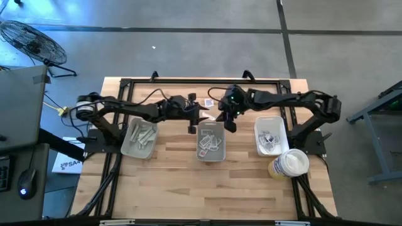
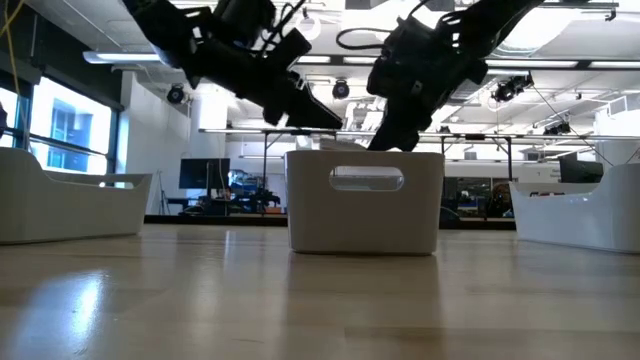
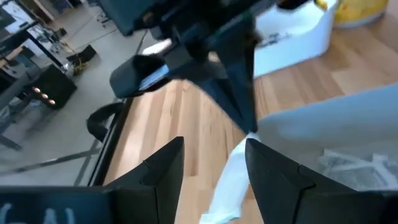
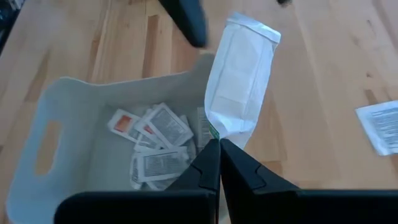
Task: Pick & Place First Aid Supplies
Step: Put the bandage pack into the left gray bin
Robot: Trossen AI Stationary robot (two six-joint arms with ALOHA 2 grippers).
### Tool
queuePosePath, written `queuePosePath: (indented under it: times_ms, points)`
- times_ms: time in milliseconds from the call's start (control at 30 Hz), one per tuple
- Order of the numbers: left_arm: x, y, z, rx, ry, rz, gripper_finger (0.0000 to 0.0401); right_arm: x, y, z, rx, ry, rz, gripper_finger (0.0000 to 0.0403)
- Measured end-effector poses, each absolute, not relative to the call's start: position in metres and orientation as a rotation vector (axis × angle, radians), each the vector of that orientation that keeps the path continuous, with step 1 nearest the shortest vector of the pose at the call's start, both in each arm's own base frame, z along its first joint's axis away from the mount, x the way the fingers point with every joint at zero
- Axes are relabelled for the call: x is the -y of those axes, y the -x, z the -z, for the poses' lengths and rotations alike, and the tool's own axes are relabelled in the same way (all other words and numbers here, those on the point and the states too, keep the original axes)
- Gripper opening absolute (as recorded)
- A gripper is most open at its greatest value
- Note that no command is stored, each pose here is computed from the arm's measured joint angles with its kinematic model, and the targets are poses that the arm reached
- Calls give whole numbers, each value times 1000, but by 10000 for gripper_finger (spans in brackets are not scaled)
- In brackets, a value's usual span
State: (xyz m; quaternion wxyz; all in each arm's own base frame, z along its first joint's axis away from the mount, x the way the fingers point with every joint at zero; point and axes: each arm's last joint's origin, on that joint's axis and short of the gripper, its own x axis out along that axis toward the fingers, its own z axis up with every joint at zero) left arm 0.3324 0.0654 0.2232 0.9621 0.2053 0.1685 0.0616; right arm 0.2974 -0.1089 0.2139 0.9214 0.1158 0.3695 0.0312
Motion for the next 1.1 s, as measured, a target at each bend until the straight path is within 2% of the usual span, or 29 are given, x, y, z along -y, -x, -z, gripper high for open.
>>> queuePosePath:
  times_ms: [333,733,900,1100]
  points:
    - [-62,-335,-216,-348,-454,22,167,98,-305,-217,-723,-231,-71,1]
    - [-64,-334,-213,-397,-461,-31,160,92,-310,-221,-675,-213,-104,1]
    - [-64,-332,-209,-437,-434,-29,109,92,-311,-222,-663,-208,-104,1]
    - [-64,-331,-207,-461,-427,-24,18,92,-312,-223,-651,-203,-102,2]
